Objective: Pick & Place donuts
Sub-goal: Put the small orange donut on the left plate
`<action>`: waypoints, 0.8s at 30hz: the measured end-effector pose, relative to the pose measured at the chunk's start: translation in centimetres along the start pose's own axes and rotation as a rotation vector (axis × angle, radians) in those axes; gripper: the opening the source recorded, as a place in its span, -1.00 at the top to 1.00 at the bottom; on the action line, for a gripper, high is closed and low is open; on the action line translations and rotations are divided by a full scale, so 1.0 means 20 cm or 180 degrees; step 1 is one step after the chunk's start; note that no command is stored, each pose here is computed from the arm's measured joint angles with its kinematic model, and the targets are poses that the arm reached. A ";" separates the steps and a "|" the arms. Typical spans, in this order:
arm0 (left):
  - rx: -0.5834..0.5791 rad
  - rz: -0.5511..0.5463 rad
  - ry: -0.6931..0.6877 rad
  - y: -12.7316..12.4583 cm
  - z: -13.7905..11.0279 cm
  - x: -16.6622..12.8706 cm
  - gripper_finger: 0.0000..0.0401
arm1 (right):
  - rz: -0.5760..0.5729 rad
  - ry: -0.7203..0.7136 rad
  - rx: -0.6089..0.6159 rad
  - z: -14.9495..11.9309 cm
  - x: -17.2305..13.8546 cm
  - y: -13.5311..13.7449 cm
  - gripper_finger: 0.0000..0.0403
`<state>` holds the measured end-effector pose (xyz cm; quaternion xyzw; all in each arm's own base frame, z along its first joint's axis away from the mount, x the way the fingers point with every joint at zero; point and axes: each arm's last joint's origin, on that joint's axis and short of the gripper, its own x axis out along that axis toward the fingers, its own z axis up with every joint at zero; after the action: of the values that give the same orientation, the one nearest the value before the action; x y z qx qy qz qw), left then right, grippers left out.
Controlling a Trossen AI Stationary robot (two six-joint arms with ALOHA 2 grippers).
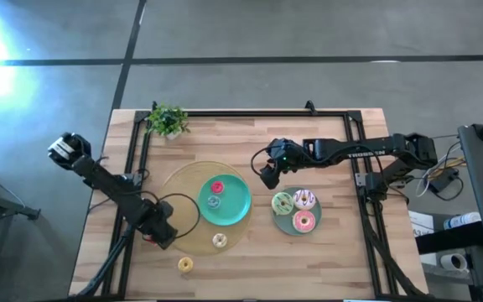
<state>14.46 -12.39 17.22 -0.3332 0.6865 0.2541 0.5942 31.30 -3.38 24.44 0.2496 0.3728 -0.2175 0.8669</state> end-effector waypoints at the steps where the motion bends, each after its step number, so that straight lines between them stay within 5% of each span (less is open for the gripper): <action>1: -0.0027 0.0034 0.0002 0.01 0.00 0.01 0.40 | 0.0000 0.0000 0.0000 0.00 0.00 0.00 -0.12; 6: -0.0191 0.0126 0.0010 0.04 -0.01 0.05 0.40 | 0.0001 -0.0003 0.0000 0.00 0.00 0.00 -0.12; 24: 0.0149 -0.0216 0.0076 -0.02 -0.03 0.02 0.40 | -0.0060 0.0099 -0.0015 -0.02 0.07 0.00 -0.12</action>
<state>14.43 -13.20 16.88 -0.3454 0.6876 0.2137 0.6018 31.93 -3.45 23.19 0.2474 0.3890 -0.2209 0.8595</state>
